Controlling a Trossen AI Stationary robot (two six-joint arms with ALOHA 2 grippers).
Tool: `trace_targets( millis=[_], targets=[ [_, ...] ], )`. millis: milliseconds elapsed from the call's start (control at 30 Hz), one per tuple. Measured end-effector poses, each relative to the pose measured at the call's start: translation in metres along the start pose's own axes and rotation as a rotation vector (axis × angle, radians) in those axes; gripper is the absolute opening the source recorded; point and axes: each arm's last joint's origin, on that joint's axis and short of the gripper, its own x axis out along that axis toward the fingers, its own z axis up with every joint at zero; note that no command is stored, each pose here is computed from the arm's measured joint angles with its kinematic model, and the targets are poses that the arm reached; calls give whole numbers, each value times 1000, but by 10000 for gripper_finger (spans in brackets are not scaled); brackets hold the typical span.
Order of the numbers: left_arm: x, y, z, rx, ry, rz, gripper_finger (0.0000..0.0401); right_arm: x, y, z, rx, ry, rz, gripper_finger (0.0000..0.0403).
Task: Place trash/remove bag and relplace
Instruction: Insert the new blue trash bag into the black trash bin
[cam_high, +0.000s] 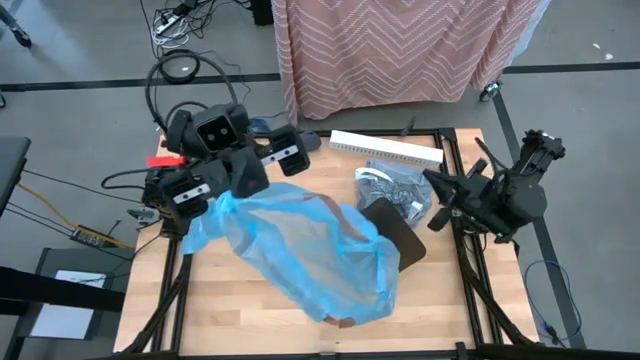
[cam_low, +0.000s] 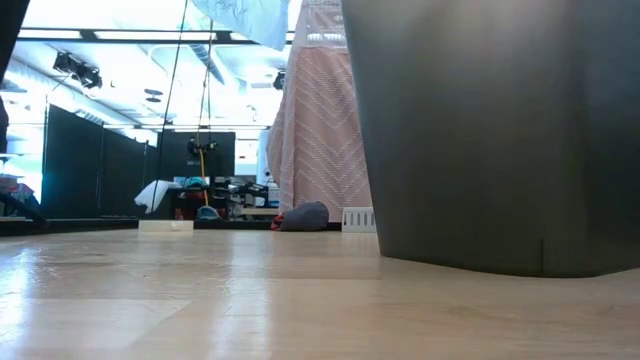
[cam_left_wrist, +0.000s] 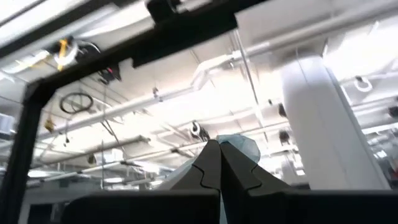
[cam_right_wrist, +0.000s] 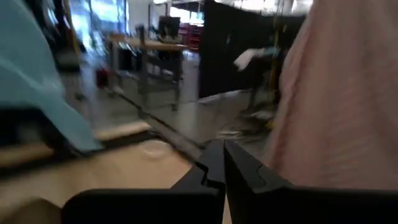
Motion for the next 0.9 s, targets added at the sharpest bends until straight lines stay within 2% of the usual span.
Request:
trace_targets(
  millis=[67, 133, 167, 267, 333, 367, 433, 500, 633, 700, 800, 833, 900],
  targets=[
    [-1, -2, 5, 9, 29, -9, 2, -7, 2, 0, 194, -6, 83, 2],
    [-2, -2, 6, 28, 55, -7, 2, -17, 2, 9, 360, -34, 300, 1],
    [-2, -1, 7, 35, 72, -7, 2, -22, 3, 14, 391, -60, 440, 1],
    [-5, 1, 6, 47, 132, -25, 2, -39, 16, 20, 419, -98, 850, 1],
    [-8, 3, 6, 35, 174, -36, 2, -51, 29, 12, 348, -21, 1005, 1],
    [-9, 5, 5, 20, 195, -37, 2, -57, 35, 5, 324, 57, 1026, 1],
    [-11, 7, 4, -21, 230, -30, 2, -68, 41, -12, 329, 245, 986, 0],
    [-12, 9, 3, -55, 264, -39, 2, -75, 43, -25, 386, 439, 911, 0],
    [-14, 11, 1, -92, 298, -32, 1, -84, 48, -59, 382, 828, 659, 0],
    [-14, 11, 1, -87, 299, -32, 1, -82, 49, -76, 321, 969, 443, 0],
    [-15, 12, 3, -55, 274, -5, 1, -81, 56, -108, 154, 1170, 80, 0],
    [-15, 12, 7, -34, 257, 12, 1, -80, 61, -115, 114, 1205, 22, 0],
    [-16, 9, 14, 9, 232, 33, 1, -81, 74, -127, 52, 1219, 5, 0]
  ],
)
